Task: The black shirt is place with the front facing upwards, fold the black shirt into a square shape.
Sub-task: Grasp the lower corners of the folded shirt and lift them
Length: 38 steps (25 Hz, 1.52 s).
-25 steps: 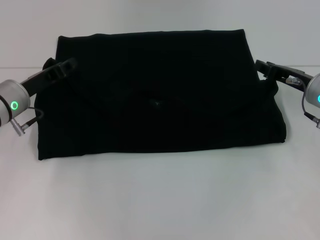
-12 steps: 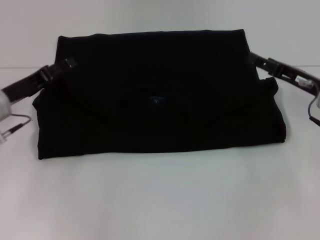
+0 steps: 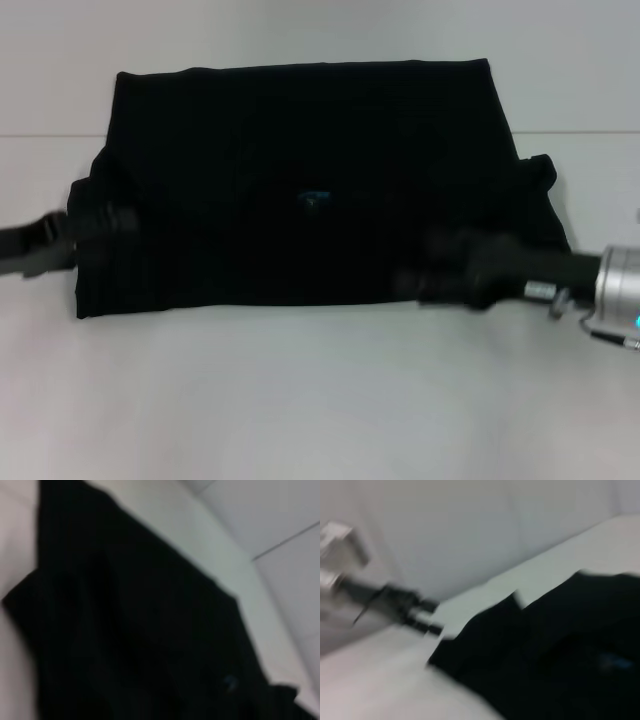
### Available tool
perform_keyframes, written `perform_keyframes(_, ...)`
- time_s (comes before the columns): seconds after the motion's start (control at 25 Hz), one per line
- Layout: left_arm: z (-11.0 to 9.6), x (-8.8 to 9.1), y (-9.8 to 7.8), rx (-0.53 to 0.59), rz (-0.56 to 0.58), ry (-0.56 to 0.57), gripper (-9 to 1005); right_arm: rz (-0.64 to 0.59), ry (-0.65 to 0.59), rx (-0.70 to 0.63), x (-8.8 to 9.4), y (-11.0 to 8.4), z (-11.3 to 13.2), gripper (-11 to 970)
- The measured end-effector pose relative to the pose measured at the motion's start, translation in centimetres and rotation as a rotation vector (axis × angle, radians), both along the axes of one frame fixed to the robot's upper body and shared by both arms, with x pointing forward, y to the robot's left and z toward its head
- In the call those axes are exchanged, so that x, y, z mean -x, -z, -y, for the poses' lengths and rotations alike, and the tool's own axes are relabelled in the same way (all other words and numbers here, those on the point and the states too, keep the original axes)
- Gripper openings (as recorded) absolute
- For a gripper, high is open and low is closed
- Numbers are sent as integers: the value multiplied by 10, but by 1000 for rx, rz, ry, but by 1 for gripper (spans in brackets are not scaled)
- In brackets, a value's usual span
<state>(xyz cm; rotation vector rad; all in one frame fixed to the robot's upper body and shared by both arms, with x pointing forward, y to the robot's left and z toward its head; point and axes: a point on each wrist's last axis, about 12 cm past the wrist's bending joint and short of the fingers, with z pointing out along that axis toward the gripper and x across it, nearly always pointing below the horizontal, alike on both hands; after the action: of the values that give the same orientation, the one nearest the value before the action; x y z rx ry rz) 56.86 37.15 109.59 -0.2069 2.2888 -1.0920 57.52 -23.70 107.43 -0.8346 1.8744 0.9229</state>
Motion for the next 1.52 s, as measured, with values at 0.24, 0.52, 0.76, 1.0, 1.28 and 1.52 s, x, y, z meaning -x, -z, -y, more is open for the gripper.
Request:
perform_keyframes(0.24, -10, 4, 4, -100, -43, 4, 937, 28, -117, 78, 12, 12, -13, 945)
perform_keyframes(0.52, -13, -1, 12, -170, -28, -54, 937, 28, -121, 79, 12, 12, -15, 945)
perform_keyframes(0.76, -9, -6, 17, -207, -25, -64, 930, 24, -119, 76, 12, 12, -17, 944)
perform_keyframes(1.0, 2, -9, 18, -208, -21, -32, 918, 20, -112, 72, 11, 12, -17, 944)
perform_keyframes(1.28, 8, -11, 21, -218, -30, -13, 905, 9, -114, 63, 11, 12, -20, 945)
perform_keyframes(1.52, 10, -9, 20, -200, -41, 7, 893, 2, -101, 65, 9, 13, -19, 945)
